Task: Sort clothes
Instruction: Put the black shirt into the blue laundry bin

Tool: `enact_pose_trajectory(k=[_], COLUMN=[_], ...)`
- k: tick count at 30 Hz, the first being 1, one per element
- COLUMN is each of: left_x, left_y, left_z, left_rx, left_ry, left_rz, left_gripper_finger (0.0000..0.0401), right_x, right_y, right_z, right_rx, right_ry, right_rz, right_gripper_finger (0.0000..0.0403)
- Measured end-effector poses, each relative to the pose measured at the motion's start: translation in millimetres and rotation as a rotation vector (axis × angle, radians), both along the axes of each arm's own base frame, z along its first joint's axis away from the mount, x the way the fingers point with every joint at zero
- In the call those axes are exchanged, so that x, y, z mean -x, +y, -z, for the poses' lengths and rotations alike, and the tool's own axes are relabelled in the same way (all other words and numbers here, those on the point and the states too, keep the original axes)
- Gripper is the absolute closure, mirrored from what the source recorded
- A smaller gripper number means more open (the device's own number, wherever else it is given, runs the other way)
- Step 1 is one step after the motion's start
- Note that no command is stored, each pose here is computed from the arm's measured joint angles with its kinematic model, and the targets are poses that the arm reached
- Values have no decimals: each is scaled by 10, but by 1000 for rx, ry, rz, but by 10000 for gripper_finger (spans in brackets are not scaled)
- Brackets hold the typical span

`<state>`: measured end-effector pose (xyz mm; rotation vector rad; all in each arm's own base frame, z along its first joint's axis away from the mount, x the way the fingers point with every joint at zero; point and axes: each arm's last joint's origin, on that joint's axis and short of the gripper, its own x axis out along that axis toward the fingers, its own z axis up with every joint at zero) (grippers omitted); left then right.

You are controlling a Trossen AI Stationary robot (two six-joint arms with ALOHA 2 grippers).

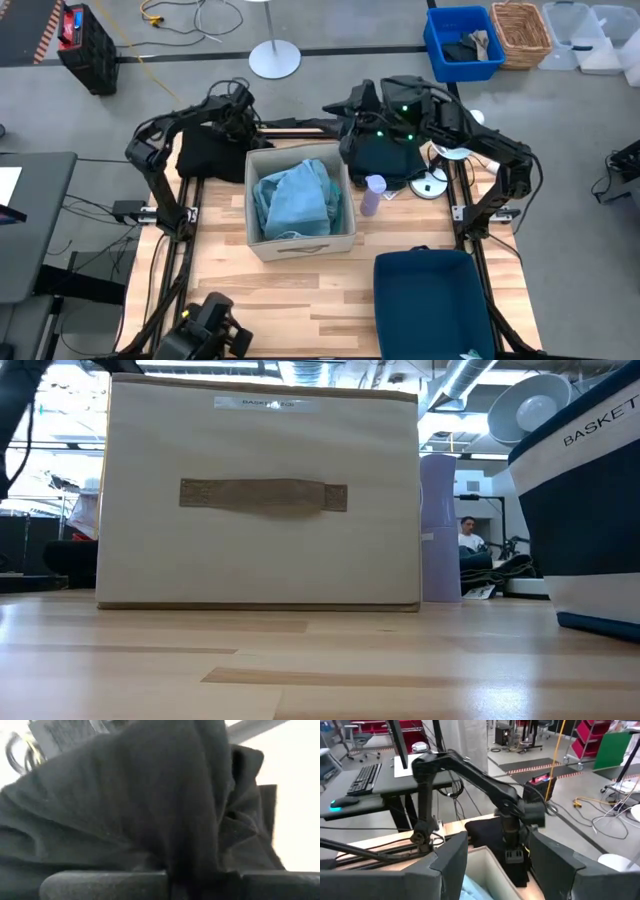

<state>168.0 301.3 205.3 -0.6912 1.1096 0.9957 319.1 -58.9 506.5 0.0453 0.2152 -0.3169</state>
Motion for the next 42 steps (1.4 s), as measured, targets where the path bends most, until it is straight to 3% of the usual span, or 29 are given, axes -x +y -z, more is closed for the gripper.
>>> enact_pose_trajectory(k=[9,15,21,27,31,42], left_x=[193,381,563,650,600,290], left_y=[-324,-650,-1014,-1320,-1470,-1824], left_z=[-804,-1419,-1976,-2446,-2663,-3016], left_rx=[-219,-470,-727,-937,-985,-981], left_ry=[-143,-304,-557,-910,-1154,-1719], left_rz=[-65,-103,-99,-17,102,337], left_gripper_finger=[396,396,396,396,396,396], right_x=[21,20,100,252,390,873], right_y=[-30,-51,-79,-97,-102,-14], right_z=[-12,-34,-111,-258,-345,-582], right_rx=[30,56,86,130,158,178], right_ry=[6,-10,-42,-112,-136,-212], right_rz=[4,5,16,30,41,47], right_gripper_finger=[177,177,177,177,177,177])
